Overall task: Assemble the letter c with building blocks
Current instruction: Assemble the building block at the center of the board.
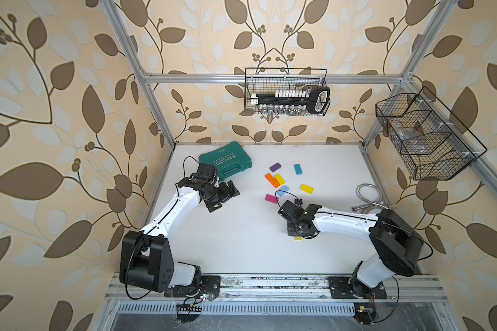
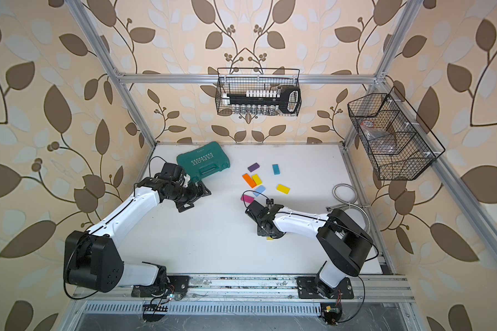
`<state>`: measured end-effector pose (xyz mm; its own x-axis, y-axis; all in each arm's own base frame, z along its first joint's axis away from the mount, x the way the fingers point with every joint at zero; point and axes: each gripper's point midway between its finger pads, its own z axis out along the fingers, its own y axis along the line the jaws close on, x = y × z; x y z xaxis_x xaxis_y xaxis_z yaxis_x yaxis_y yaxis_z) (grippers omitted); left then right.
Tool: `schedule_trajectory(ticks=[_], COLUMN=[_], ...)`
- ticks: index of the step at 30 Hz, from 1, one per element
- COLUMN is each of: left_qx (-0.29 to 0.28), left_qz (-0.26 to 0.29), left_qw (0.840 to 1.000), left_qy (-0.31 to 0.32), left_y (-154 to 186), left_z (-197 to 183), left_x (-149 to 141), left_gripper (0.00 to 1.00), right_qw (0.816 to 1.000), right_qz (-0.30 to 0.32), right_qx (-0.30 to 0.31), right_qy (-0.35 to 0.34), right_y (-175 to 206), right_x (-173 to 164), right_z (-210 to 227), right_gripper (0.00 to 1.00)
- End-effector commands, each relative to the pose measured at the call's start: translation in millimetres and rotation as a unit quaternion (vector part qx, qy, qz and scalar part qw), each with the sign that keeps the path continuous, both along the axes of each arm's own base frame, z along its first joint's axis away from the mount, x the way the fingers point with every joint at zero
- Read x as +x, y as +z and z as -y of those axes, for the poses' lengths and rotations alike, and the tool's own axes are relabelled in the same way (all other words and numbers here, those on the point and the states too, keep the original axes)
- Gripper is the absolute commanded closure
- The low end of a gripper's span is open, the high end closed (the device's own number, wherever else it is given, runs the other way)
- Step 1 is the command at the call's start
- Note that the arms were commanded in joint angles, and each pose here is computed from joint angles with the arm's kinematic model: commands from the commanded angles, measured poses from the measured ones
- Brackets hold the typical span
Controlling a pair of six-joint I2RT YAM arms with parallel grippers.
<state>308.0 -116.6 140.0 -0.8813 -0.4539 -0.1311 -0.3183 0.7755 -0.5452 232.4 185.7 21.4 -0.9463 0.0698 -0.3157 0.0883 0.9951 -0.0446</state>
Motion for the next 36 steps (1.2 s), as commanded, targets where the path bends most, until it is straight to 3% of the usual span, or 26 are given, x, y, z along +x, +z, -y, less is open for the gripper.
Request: schedule_trajectory(ticks=[1,7,10,13,16,24,31,36], left_qx=[-0.001,-0.002,-0.003,-0.002,-0.004,-0.004,-0.003,-0.003], left_qz=[0.010,0.010,0.011,0.012,0.013,0.014,0.017,0.017], left_qw=[1.000,1.000,1.000,1.000,1.000,1.000,1.000,1.000], left_qy=[0.000,0.001,0.001,0.000,-0.001,0.000,0.000,0.001], left_y=[9.7,9.3,9.9,10.4,12.1,14.2,16.9,17.7], left_z=[3.0,3.7,4.2,4.1,5.2,4.3,4.1,4.0], left_x=[5.2,6.0,6.2,6.3,5.8,3.6,3.8,3.9], left_gripper=[0.01,0.01,0.01,0.01,0.01,0.01,0.01,0.01], right_qw=[0.999,1.000,1.000,1.000,0.999,0.997,0.988,0.986], right_qz=[-0.022,-0.016,-0.008,0.007,0.024,0.023,-0.015,-0.028], right_qx=[-0.030,-0.023,-0.013,0.004,0.023,0.055,0.129,0.130], right_qy=[-0.001,-0.001,0.002,0.004,0.004,0.050,0.079,0.098], right_y=[-13.9,-7.8,0.5,15.2,32.1,52.1,45.1,36.8], right_x=[-6.3,-5.5,-4.1,-1.9,-1.7,-21.6,-53.4,-62.8], right_z=[12.3,11.3,9.3,6.8,5.5,5.2,-5.8,-20.7], right_gripper=[0.72,0.67,0.55,0.37,0.28,0.22,0.20,0.19])
